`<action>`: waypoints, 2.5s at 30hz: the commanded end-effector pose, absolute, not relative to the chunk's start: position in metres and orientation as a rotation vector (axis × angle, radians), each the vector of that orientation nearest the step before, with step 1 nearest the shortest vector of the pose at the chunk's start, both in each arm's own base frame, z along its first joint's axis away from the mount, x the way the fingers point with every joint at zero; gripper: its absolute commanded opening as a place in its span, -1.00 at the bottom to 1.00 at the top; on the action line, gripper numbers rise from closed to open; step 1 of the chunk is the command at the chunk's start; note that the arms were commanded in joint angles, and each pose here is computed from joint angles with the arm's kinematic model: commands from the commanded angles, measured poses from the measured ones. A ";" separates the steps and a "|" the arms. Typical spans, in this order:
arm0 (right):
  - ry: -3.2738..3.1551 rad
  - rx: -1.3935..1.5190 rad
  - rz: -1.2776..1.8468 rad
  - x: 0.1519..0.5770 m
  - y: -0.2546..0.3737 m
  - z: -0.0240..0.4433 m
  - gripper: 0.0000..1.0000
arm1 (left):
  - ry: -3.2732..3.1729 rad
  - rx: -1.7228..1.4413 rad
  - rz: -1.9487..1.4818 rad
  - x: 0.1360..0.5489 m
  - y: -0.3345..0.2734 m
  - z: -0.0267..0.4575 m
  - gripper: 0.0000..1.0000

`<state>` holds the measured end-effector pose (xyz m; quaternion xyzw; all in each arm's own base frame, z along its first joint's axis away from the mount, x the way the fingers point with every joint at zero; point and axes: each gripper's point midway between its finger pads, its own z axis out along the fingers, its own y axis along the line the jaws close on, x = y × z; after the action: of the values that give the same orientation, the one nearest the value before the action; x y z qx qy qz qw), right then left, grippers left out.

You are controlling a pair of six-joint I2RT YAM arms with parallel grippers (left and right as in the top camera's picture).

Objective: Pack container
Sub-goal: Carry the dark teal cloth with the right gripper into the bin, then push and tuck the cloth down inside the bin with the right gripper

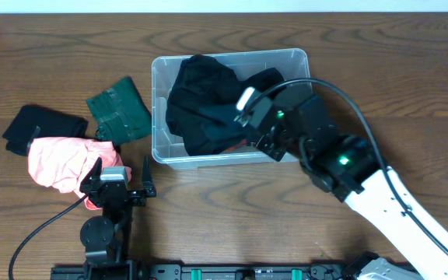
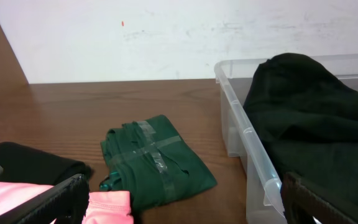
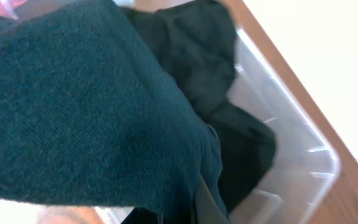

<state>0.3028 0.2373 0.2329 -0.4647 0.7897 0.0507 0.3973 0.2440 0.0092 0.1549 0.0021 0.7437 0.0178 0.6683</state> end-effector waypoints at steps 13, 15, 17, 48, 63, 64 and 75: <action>1.892 -1.152 0.284 0.299 0.278 0.255 -0.92 | 1.715 -0.002 0.028 0.244 0.009 0.139 0.96; 1.900 -1.157 0.342 0.293 0.283 0.254 -0.91 | 1.714 -0.002 0.028 0.244 0.009 0.139 0.96; 1.923 -1.153 0.389 0.288 0.285 0.252 -0.92 | 1.714 -0.002 0.028 0.244 0.009 0.139 0.96; 2.005 -1.196 0.335 0.309 0.346 0.169 -0.98 | 1.715 -0.002 0.028 0.244 0.009 0.139 0.96; 1.789 -1.144 0.294 0.299 0.343 0.248 0.58 | 1.715 -0.002 0.028 0.244 0.009 0.139 0.96; 1.777 -1.114 0.272 0.303 0.340 0.255 0.50 | 1.715 -0.002 0.028 0.244 0.009 0.139 0.96; 1.907 -1.080 0.364 0.321 0.346 0.212 -0.79 | 1.715 -0.002 0.028 0.244 0.009 0.139 0.96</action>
<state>0.3220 0.3354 0.2396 -0.4289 0.7532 0.1134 0.4857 0.2440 0.0091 0.1549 0.0022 0.7437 0.0177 0.6683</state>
